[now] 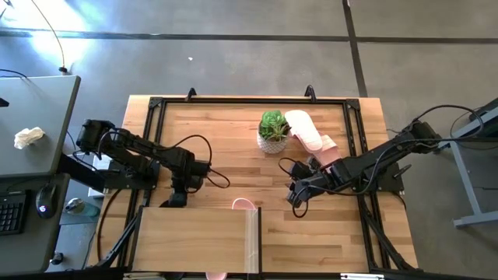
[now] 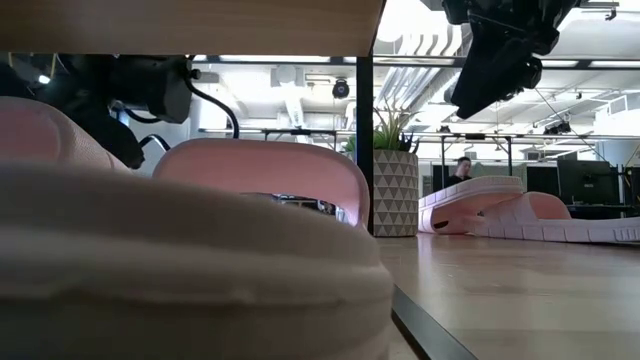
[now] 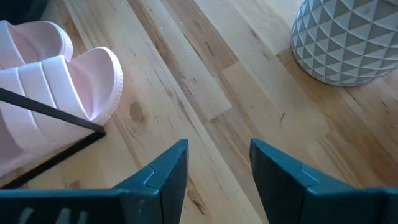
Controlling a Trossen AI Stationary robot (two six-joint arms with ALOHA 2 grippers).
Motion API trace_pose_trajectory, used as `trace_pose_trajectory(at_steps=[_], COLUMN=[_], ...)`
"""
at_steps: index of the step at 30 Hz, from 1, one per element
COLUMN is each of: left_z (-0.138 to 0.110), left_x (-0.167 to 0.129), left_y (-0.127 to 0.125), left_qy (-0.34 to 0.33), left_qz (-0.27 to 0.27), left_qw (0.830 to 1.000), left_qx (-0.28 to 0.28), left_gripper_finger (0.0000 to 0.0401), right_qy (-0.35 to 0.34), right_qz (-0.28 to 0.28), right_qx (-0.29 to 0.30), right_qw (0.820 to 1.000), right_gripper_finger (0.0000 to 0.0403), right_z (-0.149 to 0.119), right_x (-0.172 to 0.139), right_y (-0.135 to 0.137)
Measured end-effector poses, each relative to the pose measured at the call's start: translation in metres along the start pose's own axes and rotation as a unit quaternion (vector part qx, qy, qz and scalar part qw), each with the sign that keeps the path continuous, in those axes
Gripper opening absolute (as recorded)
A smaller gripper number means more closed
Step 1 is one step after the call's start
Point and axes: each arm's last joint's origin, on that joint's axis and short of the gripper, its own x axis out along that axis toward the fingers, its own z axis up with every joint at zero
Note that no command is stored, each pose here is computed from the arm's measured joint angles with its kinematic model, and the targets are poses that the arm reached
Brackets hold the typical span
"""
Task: Pick and place slides into the shelf
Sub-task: Adjust the slides under the shelf
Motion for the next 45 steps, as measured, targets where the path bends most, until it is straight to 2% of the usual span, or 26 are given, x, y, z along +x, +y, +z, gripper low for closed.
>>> trace_pose_trajectory(at_steps=[6,13,18,21,24,33,38,40,45], left_z=[0.000,-0.005,-0.014,-0.016,-0.010,0.018,0.029,0.030,0.030], left_x=[0.000,0.000,-0.001,-0.001,-0.002,-0.030,-0.036,-0.035,-0.033], left_y=[-0.001,0.000,0.002,0.003,0.002,-0.017,-0.027,-0.030,-0.033], left_qy=[0.001,0.024,0.064,0.069,0.048,-0.020,-0.057,-0.062,-0.065], left_qz=[-0.012,-0.009,0.027,0.047,0.049,0.030,-0.038,-0.045,-0.039], left_qw=[1.000,0.999,0.994,0.992,0.995,0.999,0.995,0.992,0.991], left_qx=[0.007,-0.023,-0.081,-0.090,-0.077,0.016,0.079,0.100,0.113], left_gripper_finger=[0.0000,0.0000,0.0000,0.0000,0.0000,0.0000,0.0000,0.0000,0.0000], right_qy=[0.003,0.005,0.005,0.005,0.006,0.022,0.034,0.036,0.037], right_qz=[-0.002,-0.003,-0.003,-0.003,-0.004,0.008,0.006,0.004,0.003], right_qx=[-0.002,-0.003,-0.003,-0.003,-0.003,-0.005,-0.006,-0.007,-0.007], right_qw=[1.000,1.000,1.000,1.000,1.000,1.000,0.999,0.999,0.999], right_gripper_finger=[0.0161,0.0161,0.0161,0.0161,0.0161,0.0161,0.0161,0.0161,0.0161], right_z=[0.000,-0.001,-0.001,-0.001,-0.001,-0.002,-0.004,-0.004,-0.005], right_x=[0.000,0.000,0.000,0.000,0.000,0.000,0.000,0.000,0.000], right_y=[-0.001,-0.001,-0.001,-0.001,-0.001,0.000,-0.001,-0.002,-0.002])
